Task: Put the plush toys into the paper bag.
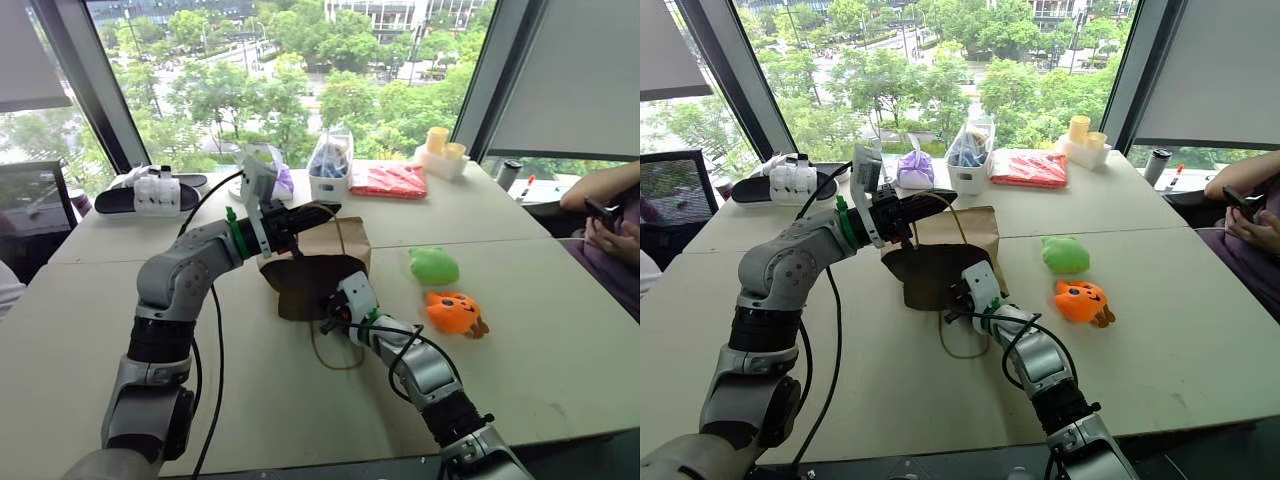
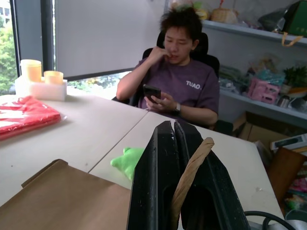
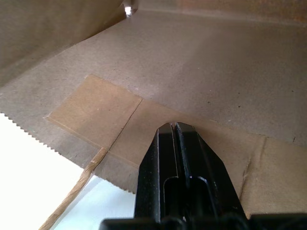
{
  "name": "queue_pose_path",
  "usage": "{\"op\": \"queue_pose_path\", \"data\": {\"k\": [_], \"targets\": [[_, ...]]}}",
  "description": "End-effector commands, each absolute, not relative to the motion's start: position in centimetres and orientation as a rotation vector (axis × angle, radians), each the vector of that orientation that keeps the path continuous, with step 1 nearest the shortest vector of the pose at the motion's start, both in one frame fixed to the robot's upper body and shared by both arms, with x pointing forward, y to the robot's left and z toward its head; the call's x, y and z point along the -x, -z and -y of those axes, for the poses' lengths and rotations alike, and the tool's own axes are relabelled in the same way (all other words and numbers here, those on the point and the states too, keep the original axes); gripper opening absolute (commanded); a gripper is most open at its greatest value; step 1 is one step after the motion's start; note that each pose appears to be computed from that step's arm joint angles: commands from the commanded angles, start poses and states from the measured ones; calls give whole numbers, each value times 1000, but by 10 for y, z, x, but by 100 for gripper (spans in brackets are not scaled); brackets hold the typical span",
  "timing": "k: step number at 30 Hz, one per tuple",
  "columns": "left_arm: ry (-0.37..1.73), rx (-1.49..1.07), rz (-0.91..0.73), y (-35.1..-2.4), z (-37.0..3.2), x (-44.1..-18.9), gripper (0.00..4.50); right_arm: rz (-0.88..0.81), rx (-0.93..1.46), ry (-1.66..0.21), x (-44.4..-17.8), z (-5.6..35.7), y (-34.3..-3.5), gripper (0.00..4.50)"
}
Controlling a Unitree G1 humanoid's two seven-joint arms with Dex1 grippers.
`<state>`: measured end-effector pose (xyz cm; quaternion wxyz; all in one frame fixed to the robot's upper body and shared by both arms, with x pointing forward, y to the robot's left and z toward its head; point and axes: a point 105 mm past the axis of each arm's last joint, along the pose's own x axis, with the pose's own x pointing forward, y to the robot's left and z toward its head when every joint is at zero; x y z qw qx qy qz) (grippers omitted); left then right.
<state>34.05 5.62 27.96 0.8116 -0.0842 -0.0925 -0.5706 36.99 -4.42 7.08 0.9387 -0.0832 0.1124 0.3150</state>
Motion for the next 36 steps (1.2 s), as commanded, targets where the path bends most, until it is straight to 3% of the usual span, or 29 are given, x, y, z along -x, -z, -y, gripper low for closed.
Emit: {"op": "queue_pose_path", "data": {"k": [1, 6, 12, 17, 21, 24, 27, 31, 36], "targets": [[1194, 175, 312, -303, -60, -338, 4, -269, 166, -638, -369, 45, -61, 0], [1046, 176, 266, -283, -65, -358, 4, -136, 174, -642, -372, 44, -87, 0], [1020, 162, 216, -261, -58, -362, 4, 74, 339, -686, -359, 49, -127, 0], [979, 170, 216, -257, -54, -371, 4, 189, 451, -771, -326, 55, -157, 0], [979, 176, 218, -257, -50, -373, 4, 179, 370, -797, -295, 71, -175, 0], [991, 186, 218, -257, -47, -372, 0, 173, 254, -726, -283, 99, -194, 85], [1003, 200, 226, -260, -45, -372, 0, 158, 192, -550, -285, 143, -204, 247], [1023, 214, 231, -264, -45, -370, 0, -1, 249, -312, -294, 202, -175, 426], [1028, 211, 230, -266, -45, -371, 0, -135, 248, -245, -299, 222, -143, 439]]}}
